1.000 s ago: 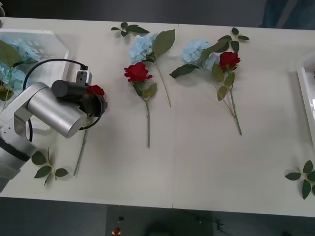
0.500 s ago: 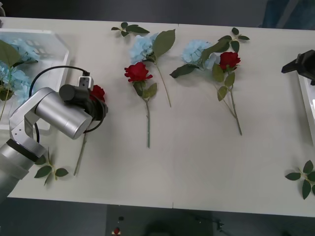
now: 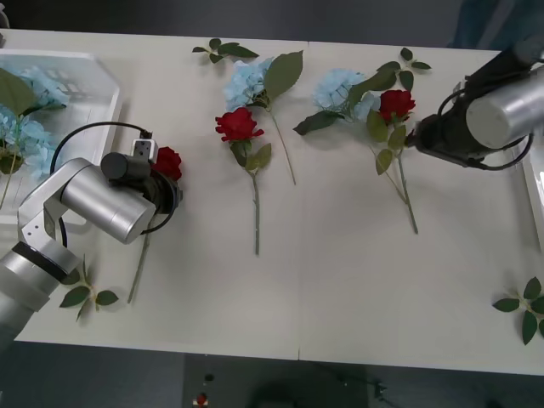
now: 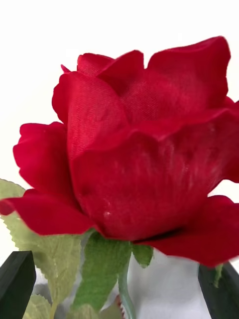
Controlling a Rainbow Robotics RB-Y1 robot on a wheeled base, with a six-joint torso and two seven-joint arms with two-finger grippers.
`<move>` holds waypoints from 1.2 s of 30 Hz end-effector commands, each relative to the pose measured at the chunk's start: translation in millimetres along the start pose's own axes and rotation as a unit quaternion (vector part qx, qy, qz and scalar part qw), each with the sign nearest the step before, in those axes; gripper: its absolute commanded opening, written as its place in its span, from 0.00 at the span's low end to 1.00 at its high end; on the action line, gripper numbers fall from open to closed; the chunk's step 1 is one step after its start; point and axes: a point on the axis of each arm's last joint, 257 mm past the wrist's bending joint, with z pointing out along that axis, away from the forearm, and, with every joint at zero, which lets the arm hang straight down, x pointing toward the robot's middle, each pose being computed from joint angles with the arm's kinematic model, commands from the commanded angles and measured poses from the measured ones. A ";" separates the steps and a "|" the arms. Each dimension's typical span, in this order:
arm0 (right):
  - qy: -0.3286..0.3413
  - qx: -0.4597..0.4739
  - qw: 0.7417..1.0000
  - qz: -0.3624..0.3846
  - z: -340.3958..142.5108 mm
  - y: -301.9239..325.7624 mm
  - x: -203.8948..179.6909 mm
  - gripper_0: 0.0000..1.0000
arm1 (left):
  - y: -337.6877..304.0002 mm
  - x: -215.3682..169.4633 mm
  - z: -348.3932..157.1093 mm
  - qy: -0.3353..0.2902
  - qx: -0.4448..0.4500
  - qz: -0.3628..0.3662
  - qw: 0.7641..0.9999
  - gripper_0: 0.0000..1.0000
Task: Put the red flowers into the right box and the blue flowers into the left box
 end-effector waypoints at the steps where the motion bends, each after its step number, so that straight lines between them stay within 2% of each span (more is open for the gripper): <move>1: -0.040 -0.010 0.999 0.021 -2.0 28.7 -24.2 1.00 | -13.2 -0.7 3.8 -0.001 0.010 0.011 1.000 0.39; 2: -0.042 -0.008 0.999 0.023 0.4 28.8 -24.3 1.00 | -13.2 -0.1 3.9 -0.001 0.010 0.011 1.000 0.26; 3: -0.046 -0.008 0.999 0.024 4.0 31.0 -25.8 1.00 | -13.8 0.8 3.9 0.001 0.011 0.009 1.000 0.06; 4: -0.051 -0.010 0.998 0.027 7.5 33.3 -28.7 1.00 | -15.3 0.5 3.6 0.001 0.014 0.008 1.000 0.00; 10: -0.070 -0.024 0.996 0.057 24.9 41.1 -47.3 1.00 | -22.7 1.3 3.0 0.003 0.029 -0.001 1.000 0.00; 13: -0.082 -0.028 0.994 0.071 32.1 44.7 -58.8 1.00 | -38.3 -9.7 -9.3 -0.005 0.064 -0.013 0.998 0.00; 18: -0.097 -0.034 0.992 0.080 40.3 50.9 -68.2 1.00 | -48.6 -36.4 -50.9 -0.039 0.115 -0.020 0.992 0.00; 26: -0.105 -0.029 0.992 0.062 58.0 59.4 -57.1 1.00 | -29.6 -76.9 -135.9 -0.120 0.161 -0.003 0.980 0.00; 30: -0.112 -0.028 0.992 0.055 64.6 61.3 -54.1 1.00 | -34.1 -112.5 -195.1 -0.205 0.226 -0.025 0.952 0.00; 36: -0.106 -0.046 0.992 0.053 42.7 72.0 -66.7 1.00 | -67.7 -148.6 -245.9 -0.272 0.342 -0.116 0.892 0.00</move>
